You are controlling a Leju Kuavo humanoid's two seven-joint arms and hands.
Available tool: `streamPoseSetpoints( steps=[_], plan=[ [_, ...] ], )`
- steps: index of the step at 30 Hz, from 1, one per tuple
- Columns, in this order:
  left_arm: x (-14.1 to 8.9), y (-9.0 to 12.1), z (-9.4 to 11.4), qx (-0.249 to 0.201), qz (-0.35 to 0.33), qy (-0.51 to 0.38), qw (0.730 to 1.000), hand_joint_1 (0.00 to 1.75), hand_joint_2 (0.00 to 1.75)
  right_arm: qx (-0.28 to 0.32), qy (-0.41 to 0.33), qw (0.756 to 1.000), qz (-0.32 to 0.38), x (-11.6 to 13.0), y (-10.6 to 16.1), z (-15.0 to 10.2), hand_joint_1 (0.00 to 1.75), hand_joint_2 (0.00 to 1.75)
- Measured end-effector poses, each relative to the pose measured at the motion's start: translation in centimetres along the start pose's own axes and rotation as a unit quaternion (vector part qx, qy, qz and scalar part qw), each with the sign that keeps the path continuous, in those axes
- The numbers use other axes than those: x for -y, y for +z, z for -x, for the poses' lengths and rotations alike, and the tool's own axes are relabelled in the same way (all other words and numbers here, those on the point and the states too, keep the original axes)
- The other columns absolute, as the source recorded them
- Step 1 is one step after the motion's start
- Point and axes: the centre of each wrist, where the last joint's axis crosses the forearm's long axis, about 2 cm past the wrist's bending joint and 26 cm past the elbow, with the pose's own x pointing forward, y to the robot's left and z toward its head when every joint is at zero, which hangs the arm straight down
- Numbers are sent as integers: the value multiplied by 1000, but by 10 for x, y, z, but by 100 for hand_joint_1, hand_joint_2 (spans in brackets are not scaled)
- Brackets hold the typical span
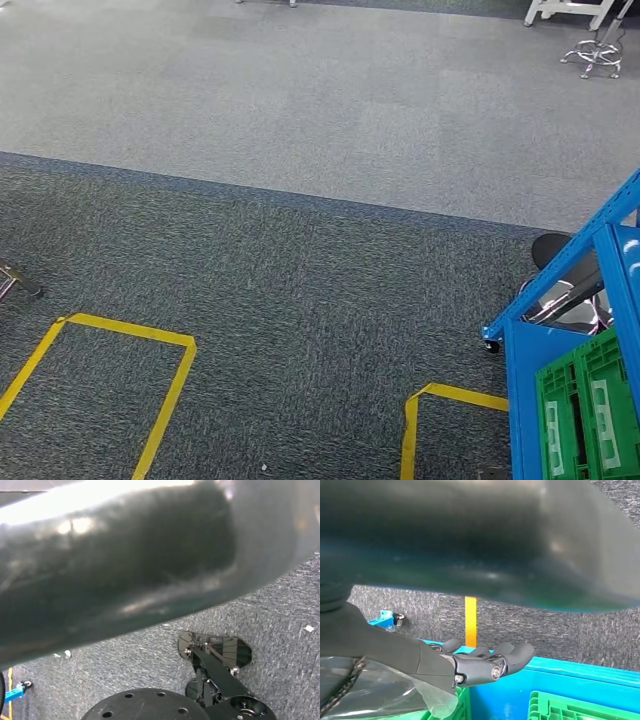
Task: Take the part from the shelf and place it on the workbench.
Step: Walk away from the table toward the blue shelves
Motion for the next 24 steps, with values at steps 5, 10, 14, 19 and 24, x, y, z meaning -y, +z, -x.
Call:
streamPoseSetpoints(
  steps=[5, 10, 14, 19, 24],
  plan=[
    [0, 0, 0, 0, 0, 0, 1000, 0, 0, 0, -1, 1000, 0, 0, 0, 0, 0, 0],
    [0, 0, 0, 0, -1, 0, 1000, 0, 0, 0, -1, 1000, 0, 0, 0, 0, 0, 0],
    [0, 0, 0, 0, -1, 0, 1000, 0, 0, 0, -1, 1000, 0, 0, 0, 0, 0, 0],
    [-1, 0, 0, 0, -2, 0, 1000, 0, 0, 0, -1, 1000, 0, 0, 0, 1, 0, 0],
    [-1, 0, 0, -1, -4, 0, 1000, 0, 0, 1, 0, 1000, 0, 0, 0, 1, 0, 0]
  ],
)
